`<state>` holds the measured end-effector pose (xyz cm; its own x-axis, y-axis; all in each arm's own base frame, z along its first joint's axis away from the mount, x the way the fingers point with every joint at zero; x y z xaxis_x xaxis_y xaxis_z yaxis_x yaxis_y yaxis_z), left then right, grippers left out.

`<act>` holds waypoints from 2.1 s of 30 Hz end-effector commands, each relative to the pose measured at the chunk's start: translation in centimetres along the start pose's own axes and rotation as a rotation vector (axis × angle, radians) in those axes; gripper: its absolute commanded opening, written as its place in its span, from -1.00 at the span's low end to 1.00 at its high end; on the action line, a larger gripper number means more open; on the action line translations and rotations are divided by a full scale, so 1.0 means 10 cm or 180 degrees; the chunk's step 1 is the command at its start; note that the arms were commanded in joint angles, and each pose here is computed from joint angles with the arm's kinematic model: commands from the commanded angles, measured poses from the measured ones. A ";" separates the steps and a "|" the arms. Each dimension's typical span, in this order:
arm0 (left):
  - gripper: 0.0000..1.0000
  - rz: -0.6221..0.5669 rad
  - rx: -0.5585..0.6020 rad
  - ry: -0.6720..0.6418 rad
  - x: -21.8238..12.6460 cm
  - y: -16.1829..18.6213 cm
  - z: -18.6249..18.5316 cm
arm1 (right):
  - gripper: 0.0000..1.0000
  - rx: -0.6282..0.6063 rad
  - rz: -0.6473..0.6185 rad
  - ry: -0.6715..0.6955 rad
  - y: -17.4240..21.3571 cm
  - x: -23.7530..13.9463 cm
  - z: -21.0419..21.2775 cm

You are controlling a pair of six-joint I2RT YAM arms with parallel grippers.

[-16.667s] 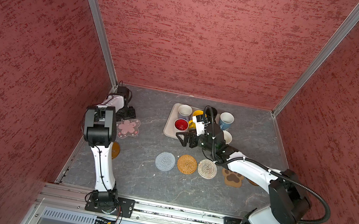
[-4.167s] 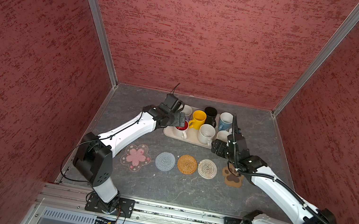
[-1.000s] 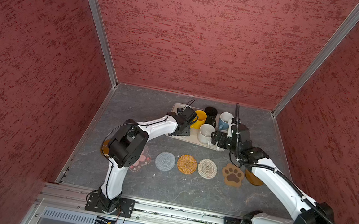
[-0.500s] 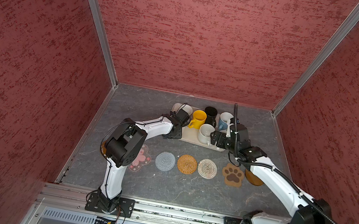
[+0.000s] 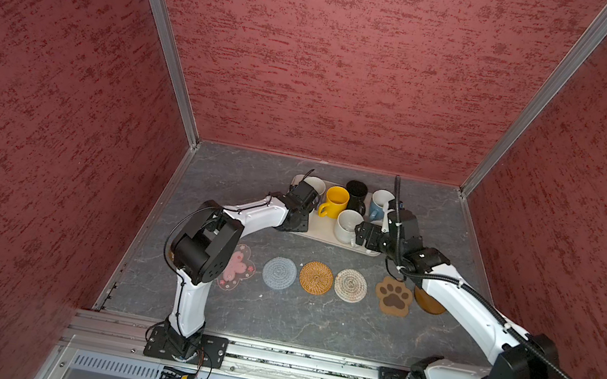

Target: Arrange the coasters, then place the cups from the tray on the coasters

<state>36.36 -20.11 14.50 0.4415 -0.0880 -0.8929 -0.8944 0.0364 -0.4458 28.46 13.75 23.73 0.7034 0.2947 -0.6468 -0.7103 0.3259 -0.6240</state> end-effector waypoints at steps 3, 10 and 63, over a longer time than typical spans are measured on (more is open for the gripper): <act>-0.02 -0.0139 0.0062 0.0139 -0.08 -0.11 -0.02 | 0.94 -0.0013 -0.0069 -0.0009 -0.05 0.01 0.01; -0.23 -0.0094 0.0076 0.0150 -0.03 -0.07 -0.02 | 0.94 -0.0020 -0.0048 0.0007 -0.04 0.03 0.01; -1.00 -0.0586 -0.1176 -0.0519 -1.35 0.65 1.33 | 0.97 -0.0402 -0.0017 -0.1145 -0.36 0.57 1.08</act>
<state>25.94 -6.73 21.54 0.5183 0.0552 -0.8534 -0.8196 -0.2529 -0.5141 34.51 22.87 25.77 0.6500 0.5443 -0.5303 -0.7156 0.2033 -0.6683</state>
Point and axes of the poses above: each gripper's point midway between its finger pads, its own x axis out along the fingers, its own z axis along the line the jaws close on, y = z × x, the point moved 10 cm from there along -x, back along the fingers, and after that the axes turned 10 degrees about x, right-handed, at the moved point
